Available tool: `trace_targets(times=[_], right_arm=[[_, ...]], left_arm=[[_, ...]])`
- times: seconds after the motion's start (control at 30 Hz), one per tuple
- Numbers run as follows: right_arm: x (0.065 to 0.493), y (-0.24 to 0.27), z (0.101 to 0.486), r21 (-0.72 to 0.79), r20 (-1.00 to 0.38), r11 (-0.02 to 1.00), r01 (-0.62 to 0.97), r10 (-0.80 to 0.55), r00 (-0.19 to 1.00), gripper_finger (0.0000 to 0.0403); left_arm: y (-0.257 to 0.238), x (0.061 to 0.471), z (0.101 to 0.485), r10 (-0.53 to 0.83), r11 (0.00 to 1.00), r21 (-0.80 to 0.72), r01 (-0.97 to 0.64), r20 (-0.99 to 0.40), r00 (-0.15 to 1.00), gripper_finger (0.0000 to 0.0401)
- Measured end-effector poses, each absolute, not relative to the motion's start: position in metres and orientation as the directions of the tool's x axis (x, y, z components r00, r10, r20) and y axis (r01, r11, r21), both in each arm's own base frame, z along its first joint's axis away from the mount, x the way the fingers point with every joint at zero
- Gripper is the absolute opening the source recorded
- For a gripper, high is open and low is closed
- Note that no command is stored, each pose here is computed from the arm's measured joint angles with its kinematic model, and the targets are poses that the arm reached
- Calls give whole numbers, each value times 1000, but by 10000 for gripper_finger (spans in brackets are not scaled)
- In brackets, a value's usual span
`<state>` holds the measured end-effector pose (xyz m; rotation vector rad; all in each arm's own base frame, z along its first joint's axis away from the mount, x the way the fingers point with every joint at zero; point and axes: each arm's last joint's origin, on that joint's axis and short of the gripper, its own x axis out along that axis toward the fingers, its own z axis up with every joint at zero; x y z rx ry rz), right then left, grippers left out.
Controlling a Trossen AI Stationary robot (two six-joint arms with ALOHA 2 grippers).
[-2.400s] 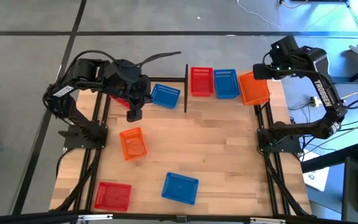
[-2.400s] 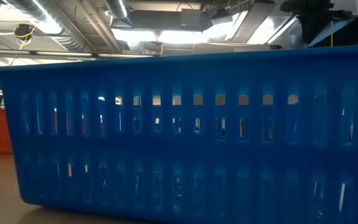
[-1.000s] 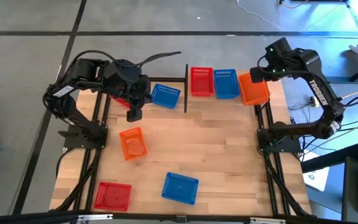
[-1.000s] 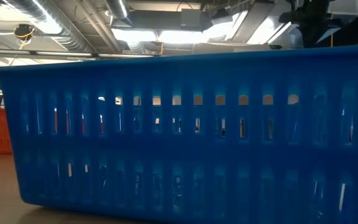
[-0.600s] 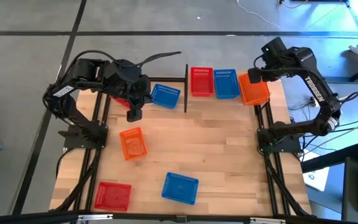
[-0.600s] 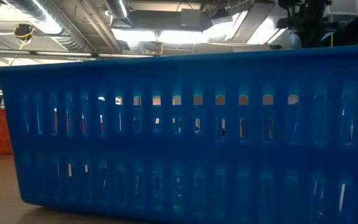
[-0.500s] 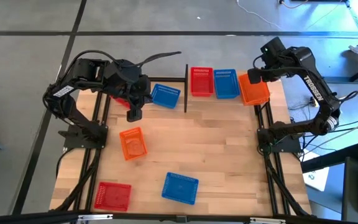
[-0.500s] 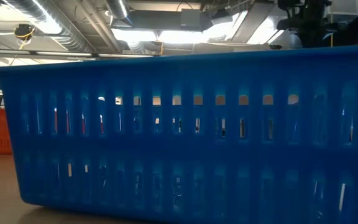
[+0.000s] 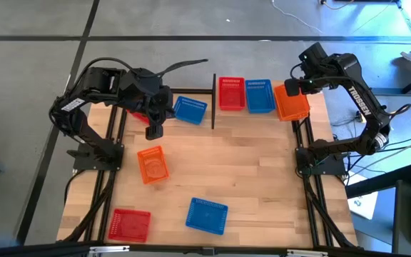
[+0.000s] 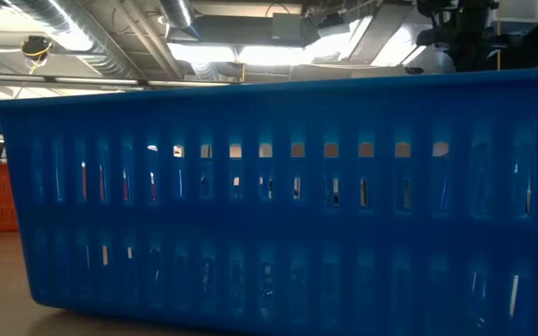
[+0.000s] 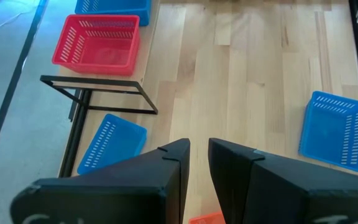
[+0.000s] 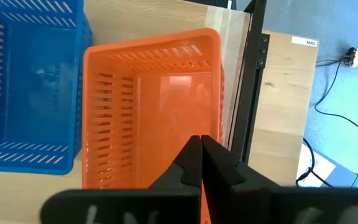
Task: Stack baskets on shelf by color
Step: Stack the bottom orange bin on top of the orange bin on the shelf
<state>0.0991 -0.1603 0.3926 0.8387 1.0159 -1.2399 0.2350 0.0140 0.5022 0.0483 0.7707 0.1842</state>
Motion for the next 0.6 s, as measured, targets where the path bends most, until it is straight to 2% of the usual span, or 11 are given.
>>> trace_targets(times=[0.3, 0.6], right_arm=[[100, -162, 378, -51, -955, 158, 986, -297, -2, 0], [99, -161, 395, -25, -928, 169, 985, -370, 40, 0]], left_arm=[[14, 235, 502, 183, 983, 110, -149, -688, 703, 51], [14, 235, 502, 183, 983, 110, -149, -688, 702, 51]])
